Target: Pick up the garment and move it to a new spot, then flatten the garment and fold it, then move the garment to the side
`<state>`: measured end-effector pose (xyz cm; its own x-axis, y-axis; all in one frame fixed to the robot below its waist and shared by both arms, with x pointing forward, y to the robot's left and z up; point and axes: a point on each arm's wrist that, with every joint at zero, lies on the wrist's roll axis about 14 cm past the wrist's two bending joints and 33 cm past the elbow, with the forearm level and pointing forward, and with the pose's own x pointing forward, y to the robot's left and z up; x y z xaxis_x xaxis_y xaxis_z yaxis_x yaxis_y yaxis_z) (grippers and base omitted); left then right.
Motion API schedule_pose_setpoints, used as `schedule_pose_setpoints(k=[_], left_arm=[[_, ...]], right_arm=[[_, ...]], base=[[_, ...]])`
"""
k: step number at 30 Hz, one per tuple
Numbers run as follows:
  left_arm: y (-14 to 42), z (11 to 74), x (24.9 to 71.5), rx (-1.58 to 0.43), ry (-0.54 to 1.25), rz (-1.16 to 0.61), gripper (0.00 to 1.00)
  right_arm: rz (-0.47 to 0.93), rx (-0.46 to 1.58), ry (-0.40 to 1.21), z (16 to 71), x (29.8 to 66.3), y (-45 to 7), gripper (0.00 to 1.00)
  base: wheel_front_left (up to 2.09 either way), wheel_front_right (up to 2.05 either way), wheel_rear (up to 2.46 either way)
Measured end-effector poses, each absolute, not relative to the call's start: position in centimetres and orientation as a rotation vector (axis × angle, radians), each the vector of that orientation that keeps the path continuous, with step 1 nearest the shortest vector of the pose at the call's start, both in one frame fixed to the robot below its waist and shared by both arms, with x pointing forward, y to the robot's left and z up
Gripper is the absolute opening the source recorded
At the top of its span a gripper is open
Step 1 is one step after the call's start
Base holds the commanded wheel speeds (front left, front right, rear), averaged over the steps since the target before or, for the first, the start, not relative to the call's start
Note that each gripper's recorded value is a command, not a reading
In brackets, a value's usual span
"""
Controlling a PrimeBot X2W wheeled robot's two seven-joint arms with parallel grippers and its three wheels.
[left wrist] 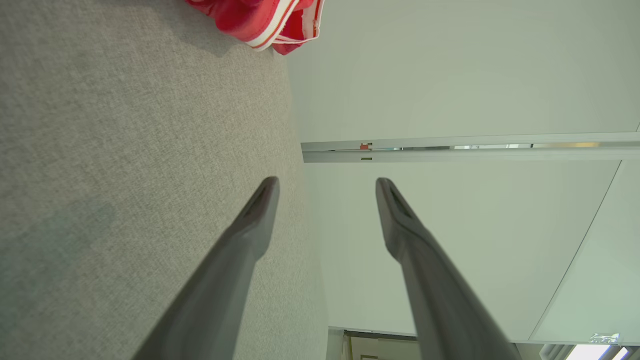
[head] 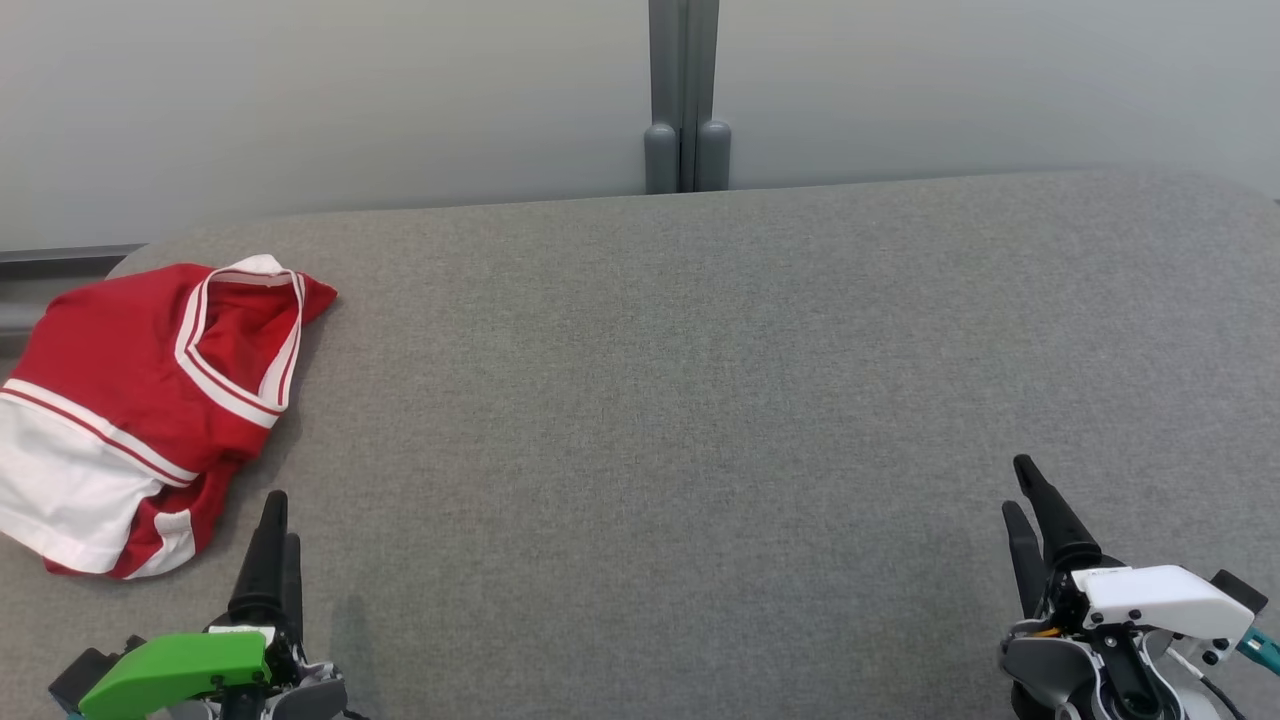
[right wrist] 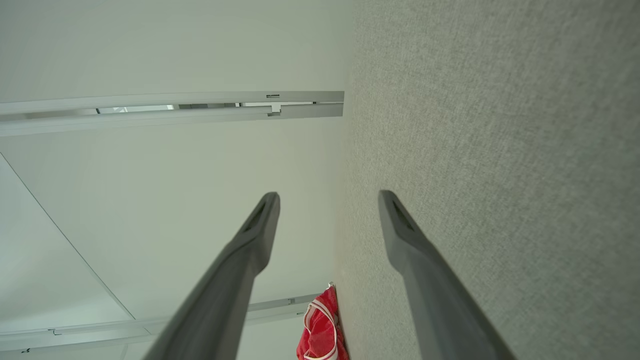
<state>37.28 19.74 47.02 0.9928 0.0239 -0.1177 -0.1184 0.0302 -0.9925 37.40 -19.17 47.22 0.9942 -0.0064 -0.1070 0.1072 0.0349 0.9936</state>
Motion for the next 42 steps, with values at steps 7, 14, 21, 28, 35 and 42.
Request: schedule_pose_setpoints(k=[7,14,21,28,35,42], left_arm=[[19.7,47.1,37.4,-1.425,0.081,0.122,1.0],[19.3,47.4,37.5,-1.285,0.088,0.115,1.0],[19.0,47.7,37.5,-1.125,0.088,0.101,1.0],[18.6,48.1,37.5,-0.971,0.079,0.078,1.0],[18.3,48.4,37.6,-0.838,0.069,0.057,1.0],[18.1,48.7,37.6,-0.737,0.058,0.046,1.0]], right_arm=[[-0.081,1.413,0.071,47.6,37.6,-19.1,1.0],[-0.059,1.282,0.065,48.1,37.8,-18.7,1.0],[-0.037,1.135,0.066,48.4,37.9,-18.1,1.0],[-0.016,0.99,0.054,48.9,38.0,-17.8,1.0],[0.001,0.903,0.038,49.3,38.2,-17.5,1.0],[0.016,0.824,0.024,49.7,38.5,-17.2,1.0]], base=[[0.0,0.0,0.0],[0.0,0.0,0.0],[0.0,0.0,0.0],[0.0,0.0,0.0],[0.0,0.0,0.0],[0.0,0.0,0.0]])
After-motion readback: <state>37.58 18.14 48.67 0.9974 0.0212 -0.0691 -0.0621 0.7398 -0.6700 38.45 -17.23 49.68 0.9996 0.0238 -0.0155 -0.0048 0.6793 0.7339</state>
